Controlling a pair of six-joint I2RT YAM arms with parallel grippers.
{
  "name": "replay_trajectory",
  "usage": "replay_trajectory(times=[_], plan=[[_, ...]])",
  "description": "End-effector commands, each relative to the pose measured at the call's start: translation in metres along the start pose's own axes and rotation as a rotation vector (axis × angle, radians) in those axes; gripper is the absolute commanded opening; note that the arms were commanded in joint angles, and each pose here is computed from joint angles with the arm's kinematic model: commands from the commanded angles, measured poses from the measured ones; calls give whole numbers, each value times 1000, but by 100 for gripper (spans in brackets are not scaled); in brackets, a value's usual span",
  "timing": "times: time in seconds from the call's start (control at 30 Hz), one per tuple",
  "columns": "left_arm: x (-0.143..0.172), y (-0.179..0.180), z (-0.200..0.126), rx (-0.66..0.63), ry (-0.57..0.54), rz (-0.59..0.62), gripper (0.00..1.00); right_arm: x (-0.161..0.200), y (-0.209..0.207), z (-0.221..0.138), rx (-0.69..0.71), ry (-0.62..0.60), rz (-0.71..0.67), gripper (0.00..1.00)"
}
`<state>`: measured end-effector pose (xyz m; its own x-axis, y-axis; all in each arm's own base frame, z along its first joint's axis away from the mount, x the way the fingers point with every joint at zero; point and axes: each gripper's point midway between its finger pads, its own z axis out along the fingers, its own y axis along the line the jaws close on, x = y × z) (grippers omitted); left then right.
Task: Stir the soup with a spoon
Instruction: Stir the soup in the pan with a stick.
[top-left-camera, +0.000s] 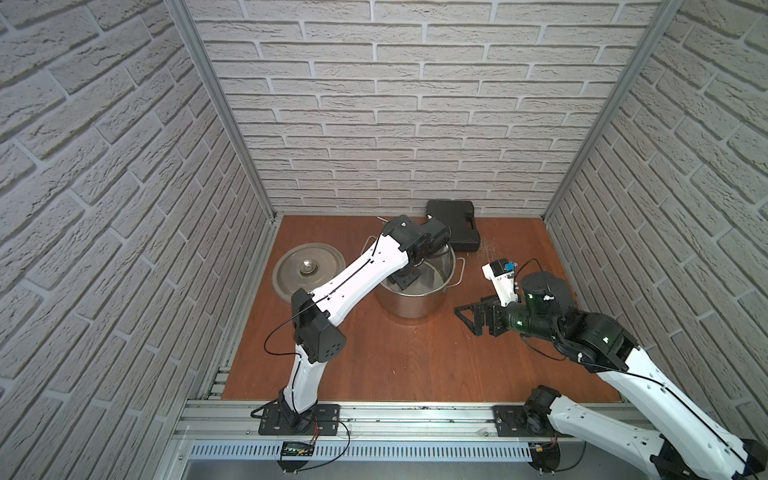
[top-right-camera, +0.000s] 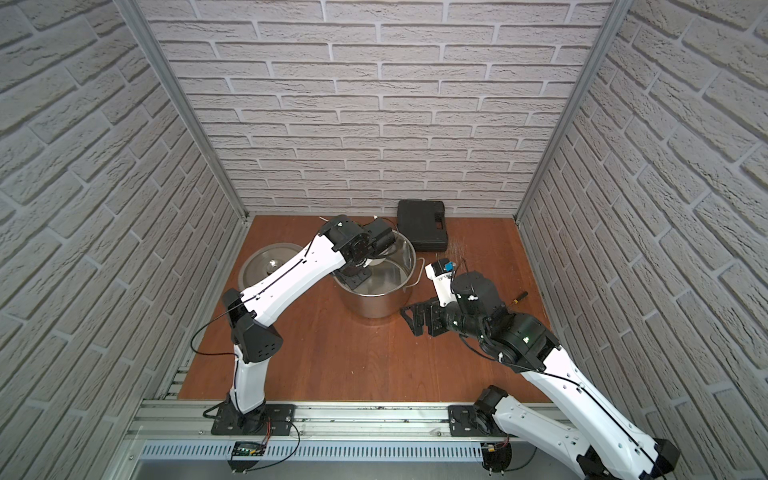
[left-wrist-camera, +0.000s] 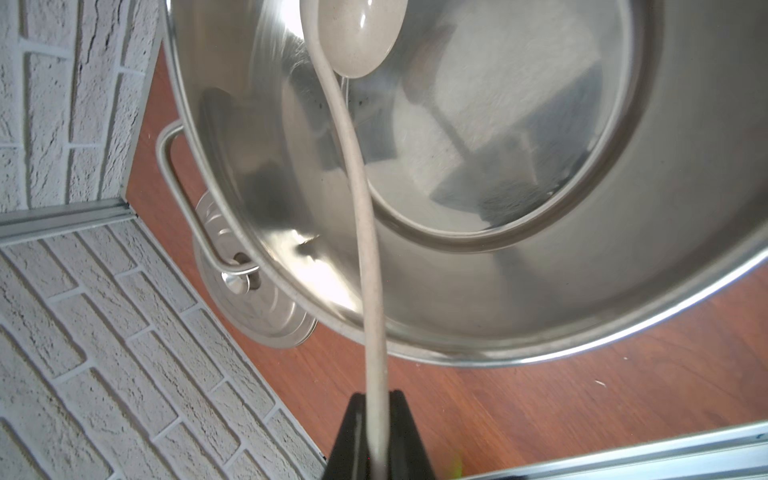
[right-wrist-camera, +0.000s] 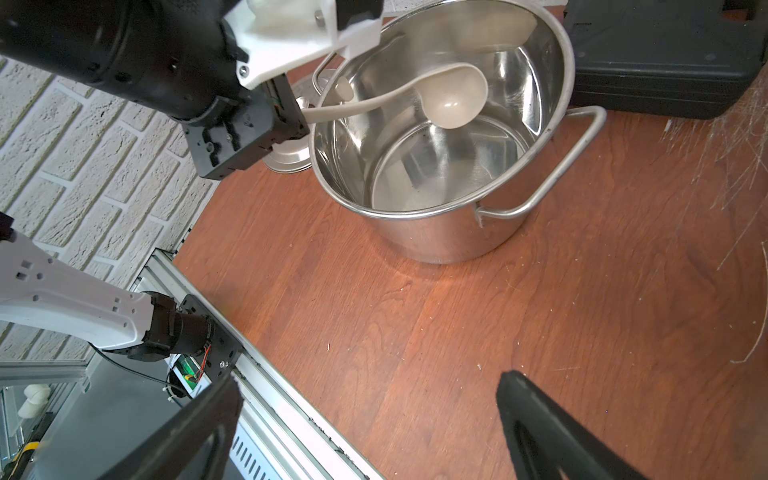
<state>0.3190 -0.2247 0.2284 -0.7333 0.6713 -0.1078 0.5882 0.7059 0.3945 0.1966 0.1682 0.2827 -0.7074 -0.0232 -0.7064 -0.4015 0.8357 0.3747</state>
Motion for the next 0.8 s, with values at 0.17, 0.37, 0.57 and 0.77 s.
replay_trajectory(times=[0.17, 0.37, 0.57, 0.77], plan=[[6, -42, -9, 79, 11, 64, 0, -4, -2, -12, 13, -41, -7, 100], [38, -44, -17, 78, 54, 64, 0, -2, -1, -5, 0, -37, 1, 100], [65, -21, -15, 5, 135, 64, 0, -6, 4, 3, -23, -40, 9, 100], [72, 15, -7, -58, 175, 13, 0, -8, 6, 3, -28, -39, 7, 100]])
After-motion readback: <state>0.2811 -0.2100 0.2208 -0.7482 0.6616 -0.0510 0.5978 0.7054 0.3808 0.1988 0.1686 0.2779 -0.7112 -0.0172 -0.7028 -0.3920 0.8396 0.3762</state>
